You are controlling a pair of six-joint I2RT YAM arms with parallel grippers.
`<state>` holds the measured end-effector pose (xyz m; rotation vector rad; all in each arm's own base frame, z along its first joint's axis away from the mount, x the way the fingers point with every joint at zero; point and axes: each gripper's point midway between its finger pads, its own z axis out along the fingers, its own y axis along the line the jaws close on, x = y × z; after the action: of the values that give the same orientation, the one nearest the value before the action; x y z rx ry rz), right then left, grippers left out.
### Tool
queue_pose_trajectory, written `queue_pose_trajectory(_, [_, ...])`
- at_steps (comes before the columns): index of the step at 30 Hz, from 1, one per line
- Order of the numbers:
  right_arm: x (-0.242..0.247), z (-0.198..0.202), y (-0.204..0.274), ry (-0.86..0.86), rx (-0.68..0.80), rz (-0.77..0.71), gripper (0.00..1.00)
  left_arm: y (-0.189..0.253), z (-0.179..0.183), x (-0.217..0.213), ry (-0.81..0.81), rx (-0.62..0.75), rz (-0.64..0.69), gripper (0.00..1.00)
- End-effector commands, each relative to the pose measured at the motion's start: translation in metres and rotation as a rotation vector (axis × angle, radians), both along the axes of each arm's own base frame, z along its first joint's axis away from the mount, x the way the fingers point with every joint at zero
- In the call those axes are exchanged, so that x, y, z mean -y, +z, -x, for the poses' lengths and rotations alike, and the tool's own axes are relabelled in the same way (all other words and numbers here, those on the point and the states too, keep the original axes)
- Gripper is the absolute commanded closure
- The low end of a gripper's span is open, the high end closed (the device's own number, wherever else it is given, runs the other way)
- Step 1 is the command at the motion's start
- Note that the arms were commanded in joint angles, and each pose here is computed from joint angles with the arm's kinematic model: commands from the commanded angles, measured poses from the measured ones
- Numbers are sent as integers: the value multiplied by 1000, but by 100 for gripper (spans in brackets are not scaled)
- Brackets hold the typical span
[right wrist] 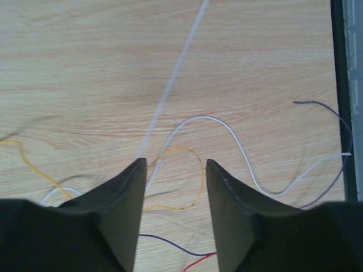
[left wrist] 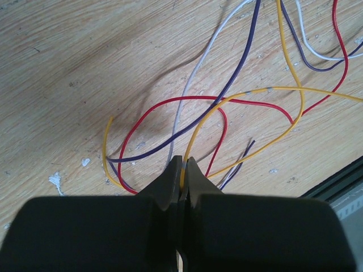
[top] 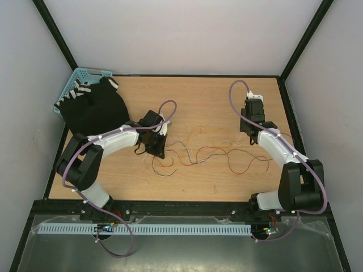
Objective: Zip-tie the wires
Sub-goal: Straighten the cable at the center of the board.
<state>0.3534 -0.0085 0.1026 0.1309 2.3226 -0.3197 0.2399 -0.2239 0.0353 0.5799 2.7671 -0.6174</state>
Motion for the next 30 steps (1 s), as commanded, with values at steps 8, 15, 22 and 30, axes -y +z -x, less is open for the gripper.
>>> queue_pose_trajectory(8, [-13, -37, 42, 6, 117, -110, 28, 11, 0, -4, 2, 34, 4, 72])
queue_pose_trajectory(15, [3, -59, 28, -79, 130, -169, 27, 27, 5, -14, 32, 43, 40, 50])
queue_pose_trajectory(22, [32, -86, 7, -172, 135, -207, 29, 73, -2, -22, 51, 174, 119, 37])
queue_pose_trajectory(30, [46, -126, -22, -229, 131, -212, 33, 136, -8, -30, 46, 404, 186, 25])
